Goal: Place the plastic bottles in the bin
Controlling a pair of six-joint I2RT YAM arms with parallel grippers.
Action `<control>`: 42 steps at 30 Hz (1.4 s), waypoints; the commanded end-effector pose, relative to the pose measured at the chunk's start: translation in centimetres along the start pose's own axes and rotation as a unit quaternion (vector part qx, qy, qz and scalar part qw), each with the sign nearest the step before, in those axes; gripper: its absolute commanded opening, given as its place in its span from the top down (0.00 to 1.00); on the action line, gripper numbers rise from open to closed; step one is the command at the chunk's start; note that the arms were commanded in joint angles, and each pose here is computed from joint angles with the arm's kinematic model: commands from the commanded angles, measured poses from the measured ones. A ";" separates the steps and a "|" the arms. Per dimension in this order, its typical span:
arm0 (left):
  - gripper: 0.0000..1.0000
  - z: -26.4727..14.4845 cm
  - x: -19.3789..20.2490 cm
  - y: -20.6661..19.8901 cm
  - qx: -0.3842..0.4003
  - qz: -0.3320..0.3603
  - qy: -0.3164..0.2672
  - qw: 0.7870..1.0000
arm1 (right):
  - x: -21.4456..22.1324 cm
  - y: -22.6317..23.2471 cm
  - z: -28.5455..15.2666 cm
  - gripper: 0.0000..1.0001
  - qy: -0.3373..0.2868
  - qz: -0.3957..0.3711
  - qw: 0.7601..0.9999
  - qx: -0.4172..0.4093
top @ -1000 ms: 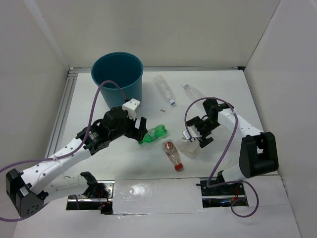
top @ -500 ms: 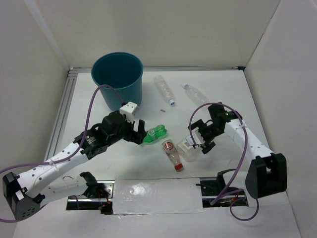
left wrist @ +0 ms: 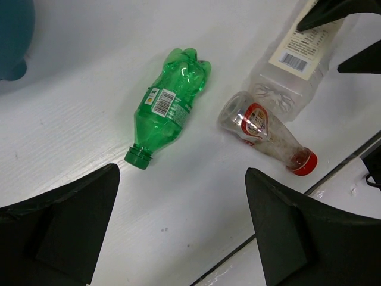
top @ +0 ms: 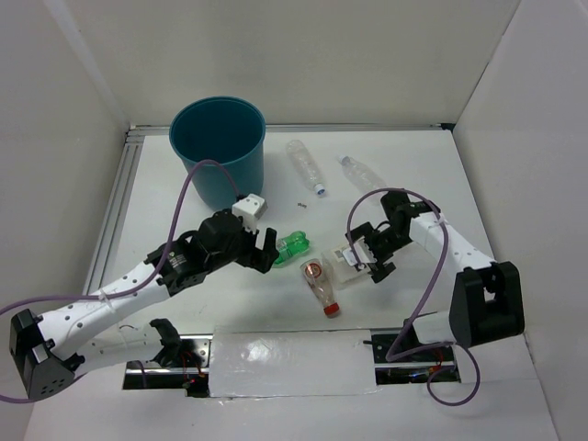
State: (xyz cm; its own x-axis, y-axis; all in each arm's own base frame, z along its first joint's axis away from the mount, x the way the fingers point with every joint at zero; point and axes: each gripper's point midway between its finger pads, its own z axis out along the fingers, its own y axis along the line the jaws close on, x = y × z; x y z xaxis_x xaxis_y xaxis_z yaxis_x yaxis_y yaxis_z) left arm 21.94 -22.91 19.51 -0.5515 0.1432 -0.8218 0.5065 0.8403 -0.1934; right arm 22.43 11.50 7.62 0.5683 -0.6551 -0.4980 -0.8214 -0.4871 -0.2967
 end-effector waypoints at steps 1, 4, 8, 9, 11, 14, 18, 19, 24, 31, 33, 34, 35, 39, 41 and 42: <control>0.01 -0.8 -2.0 -0.8 0.010 -0.017 -0.041 0.999 | 0.5 -1.6 1.5 0.00 -0.001 -0.201 0.980 -0.008; 0.01 -1.1 -1.7 -0.7 0.002 -0.018 -0.038 0.999 | 0.0 -3.0 1.2 0.00 -0.008 -0.191 0.981 0.011; 0.01 -1.1 -1.4 -0.6 0.002 -0.018 -0.037 0.999 | -1.2 -3.1 0.2 0.00 -0.024 -0.185 0.982 0.019; 0.01 -1.1 -1.4 -0.4 -0.002 -0.018 -0.039 0.999 | -1.5 -3.3 -0.1 0.00 -0.026 -0.189 0.981 0.027; 0.01 -1.1 -1.4 -0.4 -0.002 -0.018 -0.039 0.999 | -1.4 -3.7 -0.4 0.00 -0.017 -0.173 0.984 0.042; 0.01 -0.6 -1.2 -0.6 0.000 -0.017 -0.033 0.999 | -1.5 -4.1 -0.5 0.00 -0.014 -0.157 0.986 0.052; 0.01 -0.6 -1.5 -0.7 0.000 -0.013 -0.033 0.999 | -2.6 -4.6 -1.6 0.00 -0.032 -0.141 0.988 0.058; 0.01 -0.5 -1.7 -0.7 0.002 -0.014 -0.037 0.999 | -2.8 -4.7 -1.9 0.00 -0.030 -0.145 0.987 0.063; 0.01 -0.3 -1.6 -1.0 0.006 -0.013 -0.036 0.999 | -4.0 -4.4 -2.8 0.00 -0.039 -0.141 0.987 0.070; 0.01 0.1 -2.1 -1.3 0.013 -0.009 -0.038 0.999 | -3.3 -4.5 -2.5 0.00 -0.034 -0.113 0.990 0.073; 0.01 0.1 -1.8 -1.3 0.011 -0.009 -0.034 0.999 | -3.3 -5.2 -2.6 0.00 -0.034 -0.112 0.989 0.086; 0.01 0.1 -1.8 -1.3 0.011 -0.009 -0.034 0.999 | -3.1 -5.3 -2.4 0.00 -0.033 -0.107 0.990 0.089; 0.01 -0.1 -2.0 -1.3 0.013 -0.009 -0.038 0.999 | -3.2 -5.7 -2.3 0.00 -0.032 -0.107 0.989 0.095; 0.01 0.0 -1.6 -1.2 0.011 -0.013 -0.034 0.999 | -2.2 -7.8 -2.1 0.00 -0.020 -0.079 0.988 0.129; 0.01 0.0 -1.6 -1.2 0.011 -0.013 -0.034 0.999 | -1.9 -8.4 -2.1 0.00 -0.022 -0.068 0.989 0.128; 0.01 0.0 -1.6 -1.2 0.011 -0.013 -0.034 0.999 | -1.5 -8.8 -2.1 0.00 -0.018 -0.062 0.990 0.129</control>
State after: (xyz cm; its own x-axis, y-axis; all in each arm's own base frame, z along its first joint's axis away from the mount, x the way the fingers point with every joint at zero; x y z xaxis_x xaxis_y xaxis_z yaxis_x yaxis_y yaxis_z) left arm 21.99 -23.46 19.57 -0.5468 0.1279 -0.8274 0.4979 0.8442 -0.1985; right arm 26.39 14.64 11.34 0.6516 -0.5803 -0.4886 -0.7546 -0.4298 -0.4958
